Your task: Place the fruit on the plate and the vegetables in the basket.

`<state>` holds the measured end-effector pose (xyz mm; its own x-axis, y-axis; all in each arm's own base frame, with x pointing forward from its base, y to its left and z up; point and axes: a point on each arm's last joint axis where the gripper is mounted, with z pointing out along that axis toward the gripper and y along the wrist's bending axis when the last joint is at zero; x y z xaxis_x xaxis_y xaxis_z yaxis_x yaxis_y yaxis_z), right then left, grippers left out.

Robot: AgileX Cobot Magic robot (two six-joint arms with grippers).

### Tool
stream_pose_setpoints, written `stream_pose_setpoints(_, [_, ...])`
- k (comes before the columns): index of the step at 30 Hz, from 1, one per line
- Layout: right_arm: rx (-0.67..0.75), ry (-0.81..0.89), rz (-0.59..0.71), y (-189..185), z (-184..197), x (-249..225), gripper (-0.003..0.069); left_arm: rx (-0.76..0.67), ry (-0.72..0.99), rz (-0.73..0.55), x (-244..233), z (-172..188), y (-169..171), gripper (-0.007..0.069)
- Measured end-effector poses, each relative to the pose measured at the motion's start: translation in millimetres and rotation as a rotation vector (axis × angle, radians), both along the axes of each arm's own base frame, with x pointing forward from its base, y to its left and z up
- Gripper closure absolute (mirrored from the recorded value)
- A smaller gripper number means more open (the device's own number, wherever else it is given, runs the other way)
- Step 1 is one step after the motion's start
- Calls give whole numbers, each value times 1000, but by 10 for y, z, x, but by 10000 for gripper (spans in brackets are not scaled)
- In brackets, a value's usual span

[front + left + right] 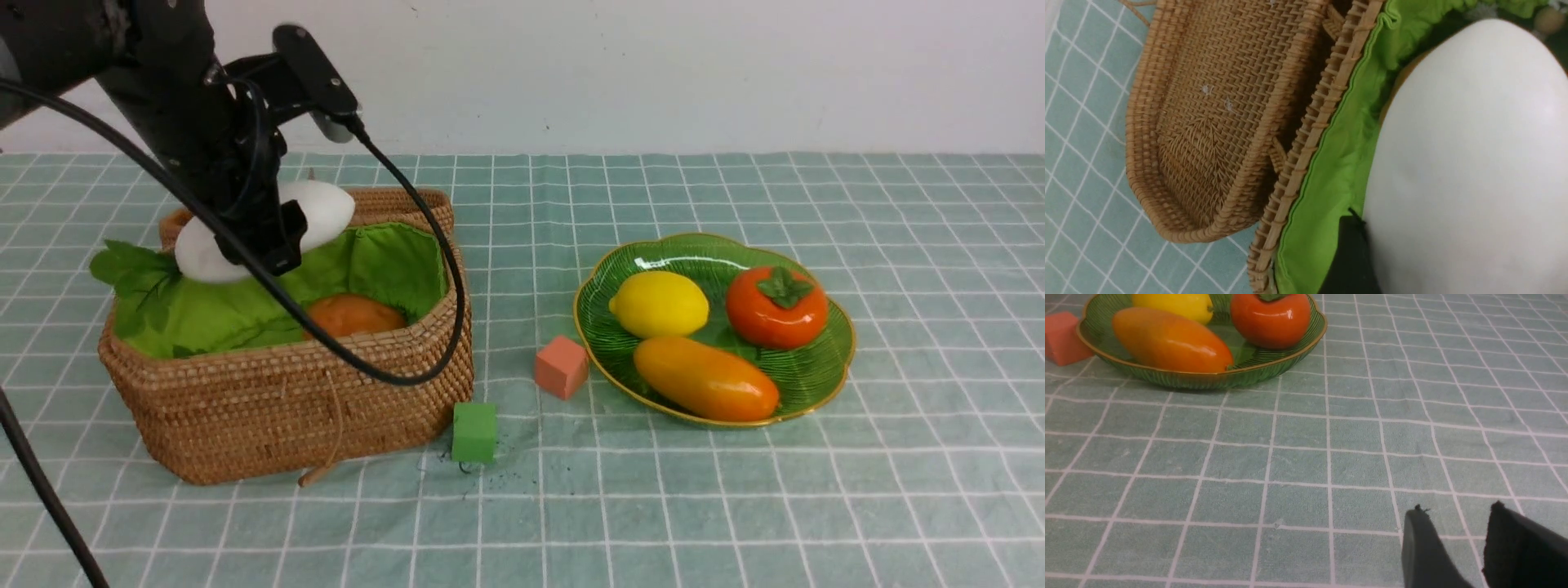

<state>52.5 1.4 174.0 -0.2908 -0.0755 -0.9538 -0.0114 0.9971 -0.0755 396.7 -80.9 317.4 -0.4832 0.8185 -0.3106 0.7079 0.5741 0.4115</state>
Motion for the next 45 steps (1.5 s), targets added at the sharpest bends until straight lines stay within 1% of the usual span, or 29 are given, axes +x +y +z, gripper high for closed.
stream_pose_setpoints(7, [0,0,0,0,0,0,418,-15,-38,-5,58,-21,-20,102])
stream_pose_setpoints(14, [0,0,0,0,0,0,418,-31,-38,4,58,-20,-28,100])
stream_pose_setpoints(15, [0,0,0,0,0,0,418,-42,-35,13,56,-21,-33,90])
stream_pose_setpoints(16, [0,0,0,0,0,0,418,-56,-28,25,52,-24,-37,58])
stream_pose_setpoints(17, [0,0,0,0,0,0,418,-60,-27,29,50,-25,-39,51])
stream_pose_setpoints(18, [0,0,0,0,0,0,418,-77,-14,46,42,-30,-45,-10])
stream_pose_setpoints(19, [0,0,0,0,0,0,418,-83,-5,51,34,-34,-46,-31])
stream_pose_setpoints(22, [0,0,0,0,0,0,418,-87,14,61,20,-43,-46,-46])
stream_pose_setpoints(28, [0,0,0,0,0,0,418,-87,23,64,13,-47,-46,-29])
stream_pose_setpoints(35, [0,0,0,0,0,0,418,-128,56,72,-64,12,-64,71])
stream_pose_setpoints(37, [0,0,0,0,0,0,418,-156,66,72,-189,162,-59,143])
stream_pose_setpoints(38, [0,0,0,0,0,0,418,-162,69,72,-213,188,-59,165])
stream_pose_setpoints(39, [0,0,0,0,0,0,418,-171,75,71,-304,287,-48,218])
stream_pose_setpoints(40, [0,0,0,0,0,0,418,-172,75,71,-318,287,-45,228])
stream_pose_setpoints(41, [0,0,0,0,0,0,418,-177,77,69,-446,437,-21,320])
stream_pose_setpoints(45, [0,0,0,0,0,0,418,-222,31,114,-832,848,66,589])
